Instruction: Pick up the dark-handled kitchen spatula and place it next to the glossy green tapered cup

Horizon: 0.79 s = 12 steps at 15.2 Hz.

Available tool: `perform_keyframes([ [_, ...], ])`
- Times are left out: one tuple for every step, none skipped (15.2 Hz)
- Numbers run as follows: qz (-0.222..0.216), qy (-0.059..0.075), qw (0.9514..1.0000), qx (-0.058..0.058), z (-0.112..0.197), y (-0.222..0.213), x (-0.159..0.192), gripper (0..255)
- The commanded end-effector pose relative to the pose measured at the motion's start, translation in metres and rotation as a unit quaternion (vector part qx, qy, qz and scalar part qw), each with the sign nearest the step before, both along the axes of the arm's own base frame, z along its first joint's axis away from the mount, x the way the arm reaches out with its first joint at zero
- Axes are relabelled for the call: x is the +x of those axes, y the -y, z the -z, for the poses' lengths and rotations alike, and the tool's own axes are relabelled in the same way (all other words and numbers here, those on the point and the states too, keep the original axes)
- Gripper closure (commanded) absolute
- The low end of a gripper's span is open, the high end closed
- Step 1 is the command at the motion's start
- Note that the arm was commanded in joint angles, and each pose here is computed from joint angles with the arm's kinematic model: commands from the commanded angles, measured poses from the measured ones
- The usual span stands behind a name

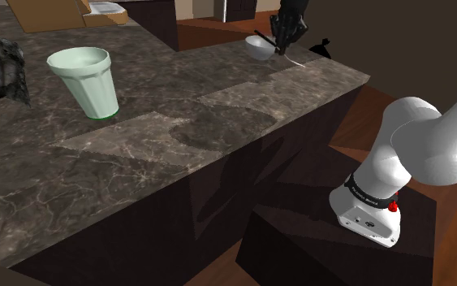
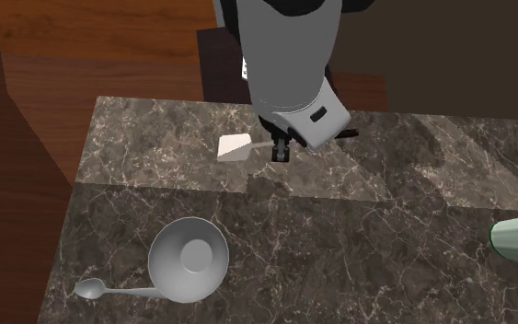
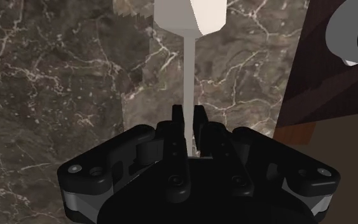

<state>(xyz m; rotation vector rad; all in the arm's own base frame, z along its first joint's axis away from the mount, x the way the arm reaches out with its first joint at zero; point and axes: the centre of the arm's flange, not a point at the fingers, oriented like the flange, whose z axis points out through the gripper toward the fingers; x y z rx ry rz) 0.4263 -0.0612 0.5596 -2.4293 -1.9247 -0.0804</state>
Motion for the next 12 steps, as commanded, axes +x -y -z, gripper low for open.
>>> perform_keyframes([
  [0.000, 0.000, 1.0000, 0.000, -0.011, 0.000, 0.000, 255],
  [0.000, 0.000, 1.0000, 0.000, -0.016, 0.000, 0.000, 255],
  [0.000, 0.000, 1.0000, 0.000, -0.021, 0.000, 0.000, 255],
  [0.000, 0.000, 1.0000, 0.000, -0.027, 0.000, 0.000, 255],
  [0.000, 0.000, 1.0000, 0.000, -0.032, 0.000, 0.000, 255],
  [0.000, 0.000, 1.0000, 0.000, -0.037, 0.000, 0.000, 255],
  [0.000, 0.000, 1.0000, 0.000, -0.043, 0.000, 0.000, 255],
  [0.000, 0.000, 1.0000, 0.000, -0.048, 0.000, 0.000, 255],
  [0.000, 0.000, 1.0000, 0.000, -0.053, 0.000, 0.000, 255],
  [0.000, 0.000, 1.0000, 0.000, -0.058, 0.000, 0.000, 255],
  [0.000, 0.000, 1.0000, 0.000, -0.064, 0.000, 0.000, 255],
  [0.000, 0.000, 1.0000, 0.000, -0.069, 0.000, 0.000, 255],
])
